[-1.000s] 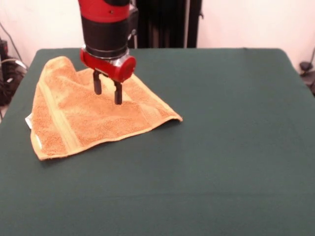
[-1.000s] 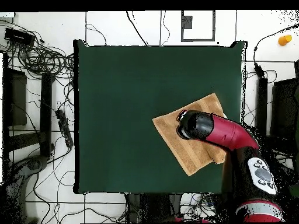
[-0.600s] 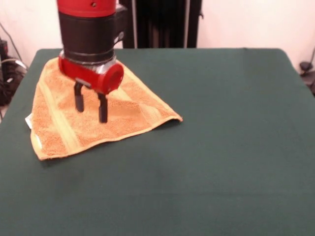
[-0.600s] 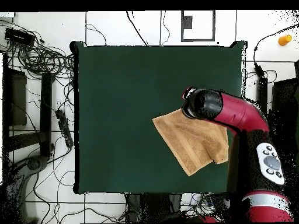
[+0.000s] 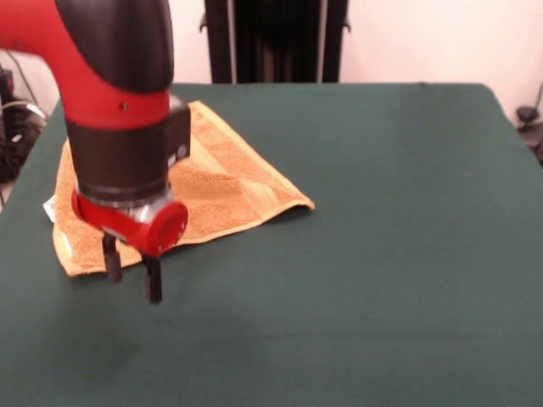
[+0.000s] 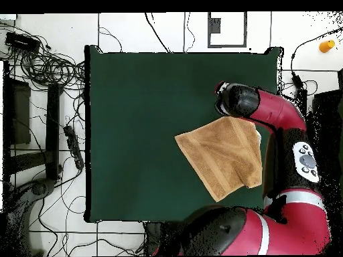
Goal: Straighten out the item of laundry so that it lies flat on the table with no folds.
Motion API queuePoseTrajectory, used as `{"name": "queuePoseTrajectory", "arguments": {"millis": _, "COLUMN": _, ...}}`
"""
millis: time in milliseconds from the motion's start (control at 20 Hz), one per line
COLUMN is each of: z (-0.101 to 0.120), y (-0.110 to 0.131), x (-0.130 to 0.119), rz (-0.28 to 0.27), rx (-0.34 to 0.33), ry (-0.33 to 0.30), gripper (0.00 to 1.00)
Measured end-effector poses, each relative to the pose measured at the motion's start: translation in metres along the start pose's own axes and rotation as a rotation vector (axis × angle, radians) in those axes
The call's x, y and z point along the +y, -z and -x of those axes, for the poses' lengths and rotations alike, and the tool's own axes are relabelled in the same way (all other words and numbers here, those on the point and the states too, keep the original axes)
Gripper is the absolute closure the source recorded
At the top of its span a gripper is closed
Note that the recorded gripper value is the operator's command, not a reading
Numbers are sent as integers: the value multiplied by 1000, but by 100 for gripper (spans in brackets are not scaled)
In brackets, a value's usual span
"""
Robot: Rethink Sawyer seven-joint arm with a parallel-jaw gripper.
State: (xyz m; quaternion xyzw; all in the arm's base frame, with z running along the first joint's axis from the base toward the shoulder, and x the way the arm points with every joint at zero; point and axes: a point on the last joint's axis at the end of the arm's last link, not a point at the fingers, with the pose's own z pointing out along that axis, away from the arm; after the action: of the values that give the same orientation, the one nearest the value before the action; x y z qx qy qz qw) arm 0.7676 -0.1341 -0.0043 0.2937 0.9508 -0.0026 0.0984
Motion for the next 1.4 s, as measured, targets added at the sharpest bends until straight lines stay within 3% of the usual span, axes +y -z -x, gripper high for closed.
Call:
{"name": "queuePoseTrajectory", "arguments": {"millis": 350, "z": -13, "y": -43, "x": -5, "rz": -19, "rx": 18, "ry": 28, "gripper": 0}}
{"name": "queuePoseTrajectory", "arguments": {"millis": 700, "z": -5, "y": -37, "x": -3, "rz": -15, "rx": 2, "ry": 31, "gripper": 0}}
{"name": "queuePoseTrajectory", "arguments": {"millis": 900, "z": 2, "y": -15, "x": 3, "rz": 2, "rx": -1, "ry": 29, "gripper": 0}}
{"name": "queuePoseTrajectory", "arguments": {"millis": 1100, "z": 16, "y": 26, "x": 8, "rz": 9, "rx": -5, "ry": 29, "gripper": 0}}
{"name": "queuePoseTrajectory", "arguments": {"millis": 1300, "z": 44, "y": 76, "x": 0, "rz": 15, "rx": -29, "ry": 9, "gripper": 0}}
{"name": "queuePoseTrajectory", "arguments": {"millis": 1400, "z": 55, "y": 89, "x": -7, "rz": 17, "rx": -47, "ry": -2, "gripper": 0}}
